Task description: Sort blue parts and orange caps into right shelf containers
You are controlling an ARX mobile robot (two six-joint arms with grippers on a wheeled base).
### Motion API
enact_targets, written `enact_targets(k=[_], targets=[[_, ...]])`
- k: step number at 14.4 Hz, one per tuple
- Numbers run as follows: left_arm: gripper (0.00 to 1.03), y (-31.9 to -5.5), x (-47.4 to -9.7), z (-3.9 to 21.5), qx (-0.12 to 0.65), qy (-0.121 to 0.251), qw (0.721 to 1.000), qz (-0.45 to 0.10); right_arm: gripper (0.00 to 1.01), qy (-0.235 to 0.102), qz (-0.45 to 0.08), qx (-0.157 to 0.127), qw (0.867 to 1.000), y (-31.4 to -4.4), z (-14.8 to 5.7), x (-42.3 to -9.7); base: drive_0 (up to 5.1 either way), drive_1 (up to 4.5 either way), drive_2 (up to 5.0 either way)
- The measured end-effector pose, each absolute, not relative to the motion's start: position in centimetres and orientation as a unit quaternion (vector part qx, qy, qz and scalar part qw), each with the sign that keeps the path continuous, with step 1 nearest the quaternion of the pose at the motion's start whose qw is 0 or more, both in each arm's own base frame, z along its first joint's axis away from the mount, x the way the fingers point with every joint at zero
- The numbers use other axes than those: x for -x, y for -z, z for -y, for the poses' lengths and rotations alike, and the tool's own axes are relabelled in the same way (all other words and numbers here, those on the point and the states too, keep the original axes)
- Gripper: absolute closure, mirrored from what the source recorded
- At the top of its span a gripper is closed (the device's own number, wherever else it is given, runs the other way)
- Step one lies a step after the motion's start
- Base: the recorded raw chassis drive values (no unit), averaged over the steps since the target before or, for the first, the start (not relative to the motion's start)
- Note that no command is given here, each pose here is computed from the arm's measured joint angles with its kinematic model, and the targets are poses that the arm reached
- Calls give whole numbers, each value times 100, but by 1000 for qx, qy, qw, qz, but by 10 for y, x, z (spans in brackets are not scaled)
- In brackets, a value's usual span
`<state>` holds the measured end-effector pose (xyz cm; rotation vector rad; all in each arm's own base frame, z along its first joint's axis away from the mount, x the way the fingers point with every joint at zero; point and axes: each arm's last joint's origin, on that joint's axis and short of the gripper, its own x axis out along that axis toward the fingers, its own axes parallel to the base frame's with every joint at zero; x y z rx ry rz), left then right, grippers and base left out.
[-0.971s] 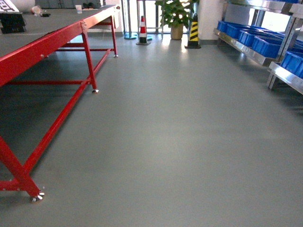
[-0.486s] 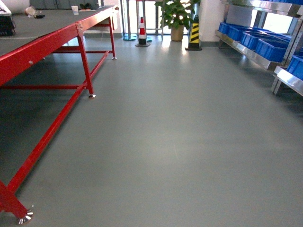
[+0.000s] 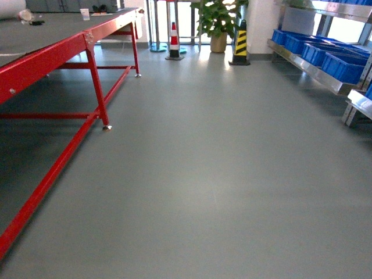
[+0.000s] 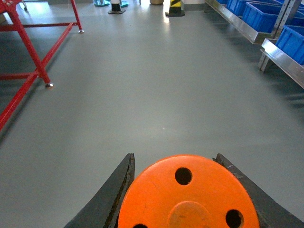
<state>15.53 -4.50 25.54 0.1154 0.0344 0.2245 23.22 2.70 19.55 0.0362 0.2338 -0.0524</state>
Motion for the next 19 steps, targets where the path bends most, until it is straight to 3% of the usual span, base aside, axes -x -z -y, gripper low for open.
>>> enact_targets(k=[19], targets=[[59, -255, -155, 45, -58, -112, 992, -17, 58, 25, -119, -18, 992, -195, -27, -232, 1, 433, -431]])
